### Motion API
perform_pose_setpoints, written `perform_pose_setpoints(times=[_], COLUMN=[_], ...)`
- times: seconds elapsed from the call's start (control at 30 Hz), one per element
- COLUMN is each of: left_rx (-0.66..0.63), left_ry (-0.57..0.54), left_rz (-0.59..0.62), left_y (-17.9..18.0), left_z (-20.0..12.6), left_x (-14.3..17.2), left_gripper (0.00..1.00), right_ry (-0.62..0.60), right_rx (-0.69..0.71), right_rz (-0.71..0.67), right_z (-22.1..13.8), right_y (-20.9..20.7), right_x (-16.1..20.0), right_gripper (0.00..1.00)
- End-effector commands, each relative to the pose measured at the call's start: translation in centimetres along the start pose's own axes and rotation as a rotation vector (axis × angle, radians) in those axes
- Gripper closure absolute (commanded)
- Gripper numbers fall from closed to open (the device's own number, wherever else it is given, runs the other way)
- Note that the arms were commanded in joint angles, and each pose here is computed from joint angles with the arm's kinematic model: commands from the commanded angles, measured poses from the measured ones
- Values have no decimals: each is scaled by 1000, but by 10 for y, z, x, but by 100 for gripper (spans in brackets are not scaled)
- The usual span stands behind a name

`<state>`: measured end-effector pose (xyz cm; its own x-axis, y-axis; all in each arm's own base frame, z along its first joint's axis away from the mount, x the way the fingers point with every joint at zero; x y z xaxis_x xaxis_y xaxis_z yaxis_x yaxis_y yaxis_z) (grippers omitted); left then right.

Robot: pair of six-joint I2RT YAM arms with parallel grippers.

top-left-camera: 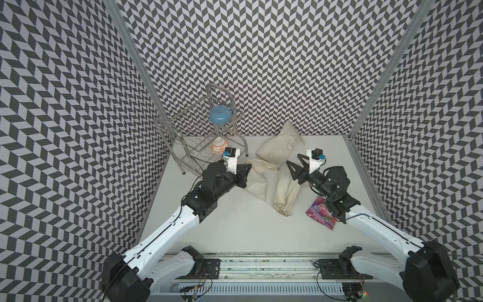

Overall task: Close the soil bag
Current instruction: Adjust the soil bag at the center of the board, then frap the soil bag at the center of the board.

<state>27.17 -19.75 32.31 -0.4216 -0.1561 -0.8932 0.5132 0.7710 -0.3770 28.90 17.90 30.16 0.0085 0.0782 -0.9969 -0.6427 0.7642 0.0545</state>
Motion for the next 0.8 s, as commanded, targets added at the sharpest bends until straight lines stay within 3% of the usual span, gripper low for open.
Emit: perform_pose_setpoints(times=[0.0,0.2,0.37,0.43,0.6,0.67,0.77], left_rx=[-22,51,93,110,139,141,138], left_ry=[119,148,145,140,102,52,-37], left_rz=[72,80,86,94,110,113,108], left_y=[0,-10,-16,-19,-26,-27,-28], left_z=[3,13,8,4,-13,-24,-40], left_x=[1,-6,-8,-10,-29,-48,-80], left_gripper=[89,89,90,93,100,100,100], right_ry=[-137,-94,-39,-2,102,157,238], right_rx=[-166,-330,-305,-237,-40,59,221], right_rz=[-190,-351,-355,-334,-305,-294,-245], right_z=[-5,22,51,66,92,94,89], right_y=[34,77,87,79,51,32,-9], right_x=[-20,-5,12,17,41,57,77], right_gripper=[26,17,17,28,77,86,91])
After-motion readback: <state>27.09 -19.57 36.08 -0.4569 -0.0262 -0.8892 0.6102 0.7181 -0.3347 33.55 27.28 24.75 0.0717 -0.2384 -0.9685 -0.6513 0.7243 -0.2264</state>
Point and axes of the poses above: each gripper's point midway between its finger pads, its own z axis out along the fingers, its own y axis along the line the jaws close on, x = y × z, the point moved 5 cm from there along -z, back along the fingers, and after that the axes turned 3 degrees about -z, right-handed, at the moved point
